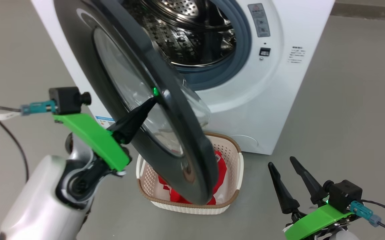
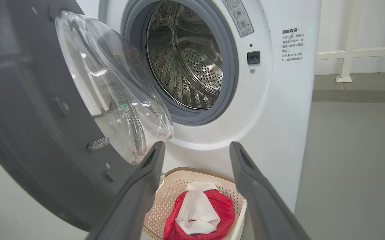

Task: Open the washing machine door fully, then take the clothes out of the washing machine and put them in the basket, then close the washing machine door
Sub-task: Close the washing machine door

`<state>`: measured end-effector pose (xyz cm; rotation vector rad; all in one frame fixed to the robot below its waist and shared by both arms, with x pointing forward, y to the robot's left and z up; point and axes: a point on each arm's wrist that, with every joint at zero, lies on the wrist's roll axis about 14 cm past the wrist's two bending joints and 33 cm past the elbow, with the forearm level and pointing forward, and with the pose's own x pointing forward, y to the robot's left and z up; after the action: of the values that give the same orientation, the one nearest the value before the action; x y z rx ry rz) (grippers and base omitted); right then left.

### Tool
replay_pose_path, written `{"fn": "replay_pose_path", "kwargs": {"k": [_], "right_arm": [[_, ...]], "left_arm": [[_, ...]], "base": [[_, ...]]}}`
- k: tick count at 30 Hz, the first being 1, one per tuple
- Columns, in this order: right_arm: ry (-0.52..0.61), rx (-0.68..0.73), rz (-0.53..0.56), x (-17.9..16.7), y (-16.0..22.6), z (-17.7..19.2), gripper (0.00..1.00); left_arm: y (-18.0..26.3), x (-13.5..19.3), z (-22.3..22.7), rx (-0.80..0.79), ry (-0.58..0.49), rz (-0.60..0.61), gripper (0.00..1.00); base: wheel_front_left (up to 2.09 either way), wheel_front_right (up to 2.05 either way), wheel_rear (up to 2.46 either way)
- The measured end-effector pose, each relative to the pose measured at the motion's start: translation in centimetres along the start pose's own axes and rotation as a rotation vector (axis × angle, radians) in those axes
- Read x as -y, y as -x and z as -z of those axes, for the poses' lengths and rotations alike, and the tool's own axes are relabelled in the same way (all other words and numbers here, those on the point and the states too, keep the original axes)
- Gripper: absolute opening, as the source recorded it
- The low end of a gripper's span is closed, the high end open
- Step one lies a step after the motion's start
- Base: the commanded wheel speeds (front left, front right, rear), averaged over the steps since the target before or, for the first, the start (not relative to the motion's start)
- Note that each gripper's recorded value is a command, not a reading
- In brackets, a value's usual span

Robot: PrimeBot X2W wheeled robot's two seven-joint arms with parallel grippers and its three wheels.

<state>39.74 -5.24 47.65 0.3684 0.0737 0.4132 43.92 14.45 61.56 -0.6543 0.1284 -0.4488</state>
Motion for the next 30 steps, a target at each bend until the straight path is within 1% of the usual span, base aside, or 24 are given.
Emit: {"fn": "replay_pose_path", "kwargs": {"k": [5, 15, 23, 30], "right_arm": [[-0.001, 0.010, 0.042, 1.4, 0.4, -0.2, 1.00], [-0.004, 0.037, 0.146, 4.8, 1.0, -0.9, 1.00], [-0.001, 0.058, 0.194, 6.6, 0.8, -1.5, 1.00], [-0.007, 0.068, 0.241, 8.0, 0.9, -1.6, 1.00]], "left_arm": [[-2.3, 0.6, 1.0, -0.008, -0.025, 0.018, 0.00], [-6.9, 0.5, 1.1, 0.045, -0.049, 0.031, 0.00], [-10.9, 1.4, 0.9, 0.082, -0.048, 0.075, 0.00], [-13.5, 0.9, 0.7, 0.101, -0.059, 0.080, 0.00]], "base": [[0.00, 0.00, 0.00], [0.00, 0.00, 0.00], [0.00, 0.00, 0.00], [0.00, 0.00, 0.00]]}}
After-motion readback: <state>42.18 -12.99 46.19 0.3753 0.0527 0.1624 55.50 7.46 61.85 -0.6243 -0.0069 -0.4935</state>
